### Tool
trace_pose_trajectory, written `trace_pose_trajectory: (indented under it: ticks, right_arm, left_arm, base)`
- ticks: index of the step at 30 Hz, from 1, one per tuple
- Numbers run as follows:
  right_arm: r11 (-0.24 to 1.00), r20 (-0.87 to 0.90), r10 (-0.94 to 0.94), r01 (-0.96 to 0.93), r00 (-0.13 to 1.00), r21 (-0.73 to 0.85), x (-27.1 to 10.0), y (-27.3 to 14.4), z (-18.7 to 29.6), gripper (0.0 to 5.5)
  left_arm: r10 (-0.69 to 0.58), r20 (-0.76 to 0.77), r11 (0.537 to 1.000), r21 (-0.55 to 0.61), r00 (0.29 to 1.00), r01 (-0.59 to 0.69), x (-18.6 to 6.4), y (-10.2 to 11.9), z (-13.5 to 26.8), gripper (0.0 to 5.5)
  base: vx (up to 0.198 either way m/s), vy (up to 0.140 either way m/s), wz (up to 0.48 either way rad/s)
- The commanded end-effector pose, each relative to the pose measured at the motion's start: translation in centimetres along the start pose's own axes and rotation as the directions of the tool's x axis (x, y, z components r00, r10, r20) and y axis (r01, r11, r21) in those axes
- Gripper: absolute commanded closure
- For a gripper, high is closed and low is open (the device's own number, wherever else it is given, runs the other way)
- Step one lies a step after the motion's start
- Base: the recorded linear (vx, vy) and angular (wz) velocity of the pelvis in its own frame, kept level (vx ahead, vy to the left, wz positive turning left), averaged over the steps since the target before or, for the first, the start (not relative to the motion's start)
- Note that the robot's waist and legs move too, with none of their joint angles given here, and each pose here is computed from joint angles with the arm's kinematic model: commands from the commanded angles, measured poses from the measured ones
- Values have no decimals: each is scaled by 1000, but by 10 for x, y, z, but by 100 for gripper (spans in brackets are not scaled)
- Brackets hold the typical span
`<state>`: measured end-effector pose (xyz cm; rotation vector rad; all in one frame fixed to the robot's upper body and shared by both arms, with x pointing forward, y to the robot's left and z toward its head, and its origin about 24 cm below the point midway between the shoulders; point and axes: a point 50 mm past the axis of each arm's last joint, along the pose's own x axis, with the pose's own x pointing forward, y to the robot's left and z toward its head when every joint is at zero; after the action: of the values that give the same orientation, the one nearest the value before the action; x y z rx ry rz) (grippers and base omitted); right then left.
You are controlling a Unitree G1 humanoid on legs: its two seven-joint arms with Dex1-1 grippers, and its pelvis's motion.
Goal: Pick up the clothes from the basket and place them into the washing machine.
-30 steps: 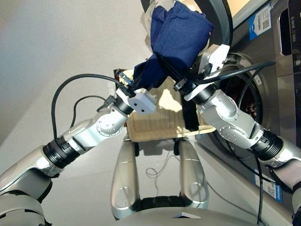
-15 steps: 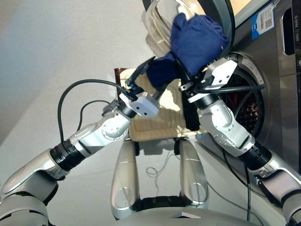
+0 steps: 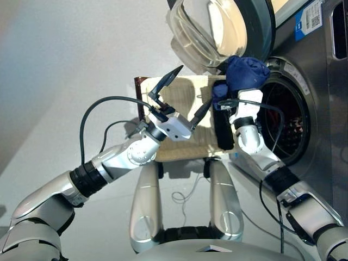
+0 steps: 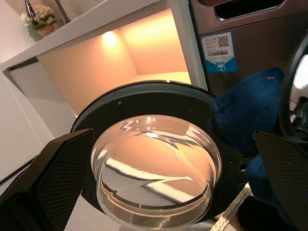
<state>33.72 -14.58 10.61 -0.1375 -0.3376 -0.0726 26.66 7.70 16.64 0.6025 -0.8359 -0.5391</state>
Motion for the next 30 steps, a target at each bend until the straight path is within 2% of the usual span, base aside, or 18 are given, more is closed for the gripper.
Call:
trace_pose_trajectory:
  ticks: [1,7,12,16,18,21,30]
  right_arm:
    - [982,17,-190,189,982,18,11,-33,4,550]
    - [930,-125,-357,365,926,49,11,-50,-19,550]
    - [867,-218,-490,497,844,-28,17,-65,-33,550]
    - [823,-287,-558,562,779,-75,22,-77,-40,550]
    - [807,-298,-583,581,756,-104,25,-87,-40,550]
    - [788,-287,-615,587,734,-186,26,-104,-40,550]
    - [611,-229,-791,739,567,-283,23,-174,-22,550]
  left_arm:
    - [87,247,989,-134,965,-55,18,5,44,0]
    - [172,242,970,-211,955,-122,27,8,48,0]
    - [287,200,896,-402,937,-189,39,10,54,0]
    - [351,188,840,-496,917,-220,48,15,61,0]
    - [371,200,831,-508,907,-227,52,19,65,0]
    - [363,207,841,-492,908,-224,53,20,66,0]
    - [329,169,836,-510,929,-203,40,22,61,0]
  base:
    - [0,0,0]
    - [0,0,0]
    - [-4,-11,14]
    - [-5,-13,23]
    - [0,0,0]
    - [0,0,0]
    - [0,-4,20]
